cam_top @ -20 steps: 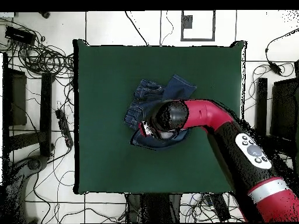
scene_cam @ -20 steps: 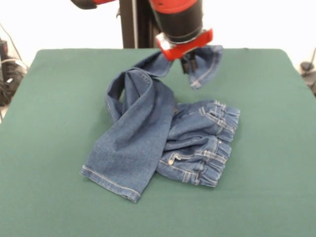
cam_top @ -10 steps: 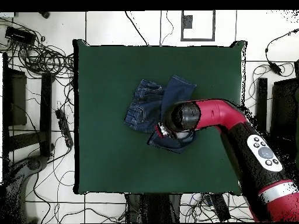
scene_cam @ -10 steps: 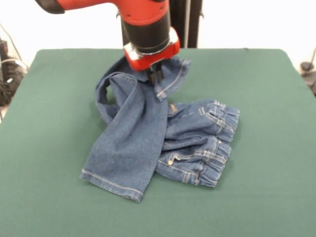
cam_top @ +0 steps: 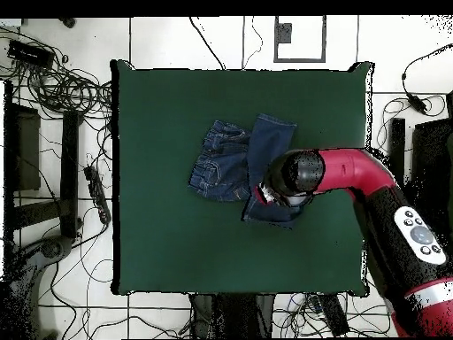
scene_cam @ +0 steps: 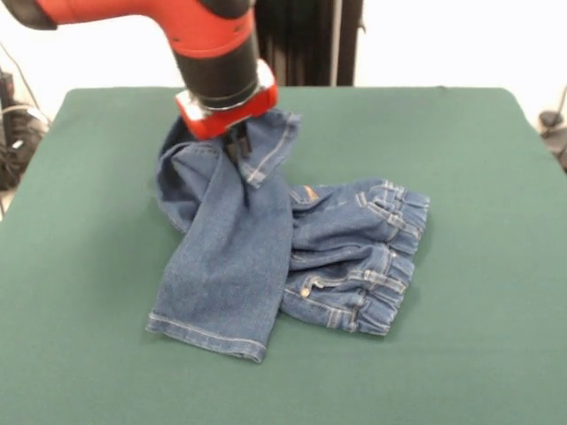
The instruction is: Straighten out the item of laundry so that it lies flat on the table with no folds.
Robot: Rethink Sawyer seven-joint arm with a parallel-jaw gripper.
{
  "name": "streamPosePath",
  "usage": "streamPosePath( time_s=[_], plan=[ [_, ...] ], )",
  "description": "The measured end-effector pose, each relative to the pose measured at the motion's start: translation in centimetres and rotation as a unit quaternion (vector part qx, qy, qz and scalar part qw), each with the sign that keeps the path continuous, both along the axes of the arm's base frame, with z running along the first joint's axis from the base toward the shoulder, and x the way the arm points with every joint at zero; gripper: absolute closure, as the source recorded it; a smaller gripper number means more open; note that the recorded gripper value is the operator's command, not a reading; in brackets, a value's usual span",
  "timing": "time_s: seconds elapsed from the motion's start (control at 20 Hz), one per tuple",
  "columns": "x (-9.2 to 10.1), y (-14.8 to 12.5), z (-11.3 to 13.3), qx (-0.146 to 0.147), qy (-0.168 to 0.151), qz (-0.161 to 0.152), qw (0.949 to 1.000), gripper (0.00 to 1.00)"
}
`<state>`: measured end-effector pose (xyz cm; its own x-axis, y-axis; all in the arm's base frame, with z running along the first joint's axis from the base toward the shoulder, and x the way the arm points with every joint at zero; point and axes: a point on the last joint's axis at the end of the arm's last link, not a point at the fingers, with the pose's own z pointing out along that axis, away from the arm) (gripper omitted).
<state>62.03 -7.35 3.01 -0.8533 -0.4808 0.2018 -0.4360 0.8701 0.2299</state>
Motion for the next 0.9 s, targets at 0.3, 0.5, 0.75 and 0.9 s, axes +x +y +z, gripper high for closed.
streamPosePath(
  time_s=[0.3, 0.5, 0.75, 0.9],
  plan=[
    [0.8, -5.0, 1.1, 0.011, -0.016, 0.012, 0.9997, 1.0],
    [0.9, -8.0, 1.3, 0.013, -0.027, 0.015, 0.9995, 1.0],
    [1.5, -12.4, 1.8, 0.014, -0.047, 0.018, 0.9987, 1.0],
    [2.0, -14.0, 2.0, 0.012, -0.057, 0.025, 0.998, 1.0]
  ],
)
